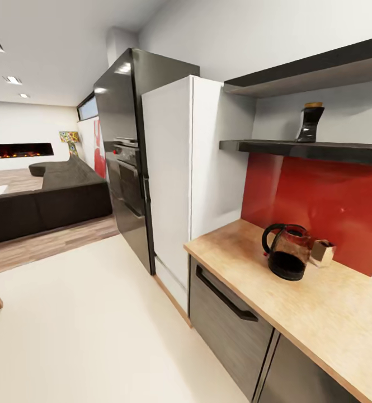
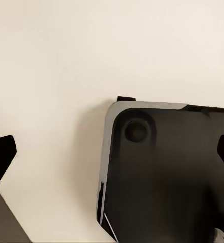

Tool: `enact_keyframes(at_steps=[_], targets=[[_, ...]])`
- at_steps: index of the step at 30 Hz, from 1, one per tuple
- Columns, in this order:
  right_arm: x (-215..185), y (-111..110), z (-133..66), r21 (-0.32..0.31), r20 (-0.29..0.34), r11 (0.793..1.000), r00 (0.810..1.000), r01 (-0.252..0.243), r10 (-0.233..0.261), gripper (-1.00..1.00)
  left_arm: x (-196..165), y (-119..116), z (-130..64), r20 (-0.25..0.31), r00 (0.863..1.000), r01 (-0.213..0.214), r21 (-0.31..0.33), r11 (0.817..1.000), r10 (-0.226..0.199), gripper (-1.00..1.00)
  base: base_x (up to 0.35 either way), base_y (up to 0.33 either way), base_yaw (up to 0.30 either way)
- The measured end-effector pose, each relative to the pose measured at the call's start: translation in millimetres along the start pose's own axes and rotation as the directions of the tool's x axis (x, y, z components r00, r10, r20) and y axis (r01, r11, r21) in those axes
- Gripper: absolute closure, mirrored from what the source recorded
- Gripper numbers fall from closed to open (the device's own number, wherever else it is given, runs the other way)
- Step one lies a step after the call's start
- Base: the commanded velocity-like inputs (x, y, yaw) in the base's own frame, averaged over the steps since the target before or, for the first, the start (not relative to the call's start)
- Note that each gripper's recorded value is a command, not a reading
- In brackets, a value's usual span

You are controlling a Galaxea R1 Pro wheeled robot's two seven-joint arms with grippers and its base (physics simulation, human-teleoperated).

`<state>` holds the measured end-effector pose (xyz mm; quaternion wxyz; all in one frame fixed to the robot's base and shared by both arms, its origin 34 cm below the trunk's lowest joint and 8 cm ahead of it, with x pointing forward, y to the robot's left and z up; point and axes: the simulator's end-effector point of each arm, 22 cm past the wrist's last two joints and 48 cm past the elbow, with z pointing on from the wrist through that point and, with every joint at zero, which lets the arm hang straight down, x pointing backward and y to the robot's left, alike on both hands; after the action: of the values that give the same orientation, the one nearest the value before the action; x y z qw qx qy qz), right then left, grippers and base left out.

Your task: Set up a coffee station on the kitchen countertop: keep the coffee maker on the countertop, move the bottle of coffee from the kitchen shelf to the counter next to the coffee maker, place a paper coffee filter on top of the coffee maker, put the saucer next to the coffee maker with the coffee cup on the saucer, and place the electric kettle next to the coffee maker.

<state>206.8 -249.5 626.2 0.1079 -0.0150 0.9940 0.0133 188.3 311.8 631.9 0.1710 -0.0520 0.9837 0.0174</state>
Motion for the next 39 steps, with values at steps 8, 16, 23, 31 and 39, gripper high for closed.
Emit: enact_keyframes(at_steps=[8, 16, 23, 31, 39], targets=[[0.0, 0.0, 0.0, 0.0, 0.0, 1.0, 1.0, 0.0, 0.0, -1.0, 0.0, 0.1, 0.0, 0.0, 1.0, 0.0, 0.0, 1.0, 0.0, -1.0, 0.273, 0.238, -0.267], [0.0, 0.0, 0.0, 0.0, 0.0, 1.0, 1.0, -0.001, 0.001, -1.0, 0.0, 0.1, 0.0, 0.0, 1.0, 0.0, 0.0, 1.0, 0.0, -1.0, 0.246, 0.261, -0.267], [0.1, 0.0, 0.0, 0.0, 0.0, 1.0, 1.0, -0.001, 0.001, -1.0, -0.3, 0.0, 0.0, 0.001, 1.0, 0.0, 0.0, 1.0, 0.0, -1.0, 0.275, 0.22, -0.268], [0.0, -0.1, 0.1, 0.0, -0.001, 1.0, 1.0, -0.001, 0.001, -1.0, -0.3, 0.0, 0.1, 0.001, 1.0, 0.0, 0.0, 1.0, 0.0, -1.0, 0.216, 0.075, -0.268], [0.0, -0.1, 0.2, 0.0, -0.001, 1.0, 1.0, -0.001, 0.001, -1.0, -0.4, 0.1, 0.2, 0.001, 1.0, 0.001, -0.001, 1.0, -0.001, -1.0, 0.017, 0.002, -0.268]])
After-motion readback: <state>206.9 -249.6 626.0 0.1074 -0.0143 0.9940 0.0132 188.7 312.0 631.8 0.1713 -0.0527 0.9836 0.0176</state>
